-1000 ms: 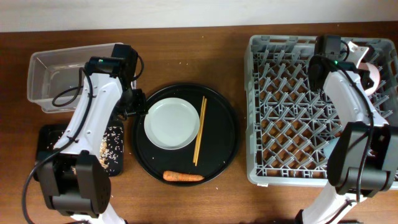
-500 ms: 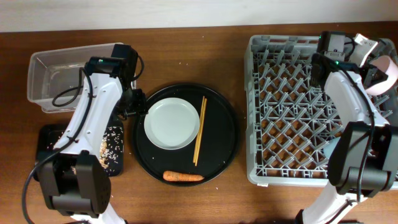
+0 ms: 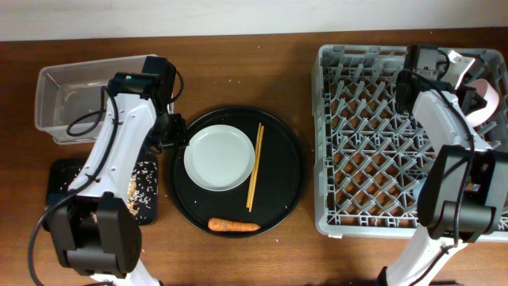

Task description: Sort waste into correct bins and load items into the dishwasher rack

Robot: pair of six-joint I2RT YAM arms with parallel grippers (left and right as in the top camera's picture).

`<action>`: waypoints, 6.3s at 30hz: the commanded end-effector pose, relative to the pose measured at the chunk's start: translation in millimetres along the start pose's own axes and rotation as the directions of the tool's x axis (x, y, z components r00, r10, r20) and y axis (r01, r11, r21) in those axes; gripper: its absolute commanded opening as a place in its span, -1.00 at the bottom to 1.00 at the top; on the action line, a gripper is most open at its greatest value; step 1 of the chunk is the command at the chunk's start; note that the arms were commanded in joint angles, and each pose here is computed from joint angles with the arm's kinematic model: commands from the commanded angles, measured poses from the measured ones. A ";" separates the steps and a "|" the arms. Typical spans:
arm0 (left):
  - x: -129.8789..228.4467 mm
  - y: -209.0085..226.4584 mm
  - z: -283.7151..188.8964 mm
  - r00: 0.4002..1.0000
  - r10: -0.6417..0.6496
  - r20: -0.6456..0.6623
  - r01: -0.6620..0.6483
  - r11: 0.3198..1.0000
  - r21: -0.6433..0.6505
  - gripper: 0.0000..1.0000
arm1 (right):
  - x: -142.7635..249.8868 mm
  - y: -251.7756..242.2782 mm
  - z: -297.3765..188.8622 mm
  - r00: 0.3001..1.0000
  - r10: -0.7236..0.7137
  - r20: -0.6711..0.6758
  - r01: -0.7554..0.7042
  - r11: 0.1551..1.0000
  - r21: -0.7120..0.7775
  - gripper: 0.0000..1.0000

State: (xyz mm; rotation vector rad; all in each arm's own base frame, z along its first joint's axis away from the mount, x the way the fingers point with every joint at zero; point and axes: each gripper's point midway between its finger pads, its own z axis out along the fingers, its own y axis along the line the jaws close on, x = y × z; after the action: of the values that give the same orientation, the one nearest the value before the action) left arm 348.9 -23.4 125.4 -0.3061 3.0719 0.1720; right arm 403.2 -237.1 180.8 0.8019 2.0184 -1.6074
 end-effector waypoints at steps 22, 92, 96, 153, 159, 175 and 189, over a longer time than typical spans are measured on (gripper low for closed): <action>-1.7 1.4 -12.5 0.999 -0.025 0.031 0.024 0.999 0.022 0.43 | -10.3 36.1 -66.7 0.998 -0.025 0.052 0.041 0.942 -0.332 0.31; -3.8 15.2 -11.6 0.998 -0.048 0.040 0.050 0.998 -0.031 0.89 | 232.7 146.7 -458.2 0.760 -0.648 -0.054 -0.081 -0.013 -0.997 -0.92; -3.9 15.1 -11.6 0.998 -0.048 0.041 0.050 0.998 -0.031 0.89 | 163.3 121.4 -444.8 0.868 -0.496 0.019 -0.005 -0.048 -0.999 -0.92; -5.5 14.6 -11.7 0.998 -0.049 0.047 0.050 0.998 -0.028 0.99 | 162.3 91.9 -412.3 0.828 -0.555 0.077 0.068 -0.037 -0.997 0.38; -5.5 14.7 -11.7 0.998 -0.049 0.047 0.050 0.998 -0.028 0.98 | 238.7 150.5 -426.4 0.736 -0.675 0.051 0.098 0.031 -0.995 0.24; -5.5 14.7 -11.7 0.998 -0.049 0.047 0.050 0.998 -0.028 0.98 | 247.6 159.1 -395.7 0.753 -0.652 -0.087 0.099 0.244 -0.965 0.11; -4.9 12.4 -11.7 0.998 -0.047 0.045 0.048 0.999 -0.021 0.98 | 253.1 153.9 -395.5 0.730 -0.677 -0.095 0.099 0.242 -0.965 -0.79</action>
State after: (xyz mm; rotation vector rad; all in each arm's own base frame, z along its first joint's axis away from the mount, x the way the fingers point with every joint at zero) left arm 349.0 -12.7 126.1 -0.3518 3.0607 0.2190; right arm 331.6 214.1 2.6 0.1721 3.1504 -0.0062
